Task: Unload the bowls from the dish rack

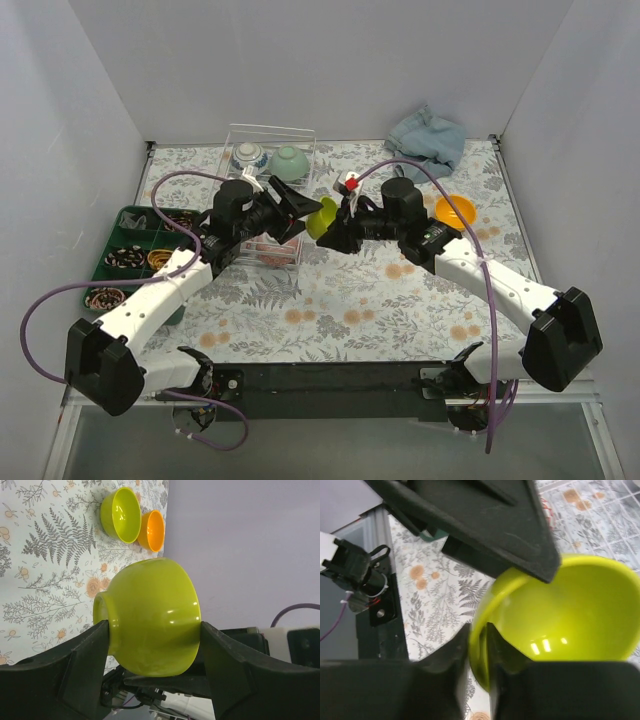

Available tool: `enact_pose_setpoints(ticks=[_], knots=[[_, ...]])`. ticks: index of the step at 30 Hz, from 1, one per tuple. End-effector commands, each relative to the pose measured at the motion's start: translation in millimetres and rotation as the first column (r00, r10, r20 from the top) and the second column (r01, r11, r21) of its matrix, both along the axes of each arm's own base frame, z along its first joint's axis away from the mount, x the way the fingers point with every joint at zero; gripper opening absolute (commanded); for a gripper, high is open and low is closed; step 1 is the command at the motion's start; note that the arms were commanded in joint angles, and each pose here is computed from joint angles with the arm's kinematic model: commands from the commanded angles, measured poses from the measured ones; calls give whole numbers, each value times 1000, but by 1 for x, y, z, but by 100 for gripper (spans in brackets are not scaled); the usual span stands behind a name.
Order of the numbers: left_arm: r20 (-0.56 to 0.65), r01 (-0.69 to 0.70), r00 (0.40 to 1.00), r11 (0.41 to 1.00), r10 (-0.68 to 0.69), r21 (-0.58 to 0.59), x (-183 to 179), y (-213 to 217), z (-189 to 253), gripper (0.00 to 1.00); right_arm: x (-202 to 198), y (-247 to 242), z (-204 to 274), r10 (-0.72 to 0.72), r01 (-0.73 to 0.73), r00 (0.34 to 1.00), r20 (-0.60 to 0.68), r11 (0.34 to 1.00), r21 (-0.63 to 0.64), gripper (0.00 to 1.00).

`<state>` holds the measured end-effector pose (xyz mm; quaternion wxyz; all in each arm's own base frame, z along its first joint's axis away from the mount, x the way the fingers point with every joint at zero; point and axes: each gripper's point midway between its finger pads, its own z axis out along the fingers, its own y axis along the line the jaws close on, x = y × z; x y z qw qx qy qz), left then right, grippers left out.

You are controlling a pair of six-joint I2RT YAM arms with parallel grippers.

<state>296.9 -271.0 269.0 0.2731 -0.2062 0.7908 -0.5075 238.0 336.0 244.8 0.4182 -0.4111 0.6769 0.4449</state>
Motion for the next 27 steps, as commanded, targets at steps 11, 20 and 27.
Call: enact_pose_setpoints(ticks=[11, 20, 27], knots=[[199, -98, 977, 986, 70, 133, -8, 36, 20, 60, 7, -16, 12, -41, 53, 993, 113, 993, -105, 1], [379, -281, 919, 859, 112, 427, -14, 102, 30, 98, 63, -79, -16, -275, 367, 922, 271, 840, -398, 1], [375, -317, 920, 780, 115, 540, -39, 137, 15, 98, 131, -141, -51, -475, 562, 823, 312, 602, -567, 1]])
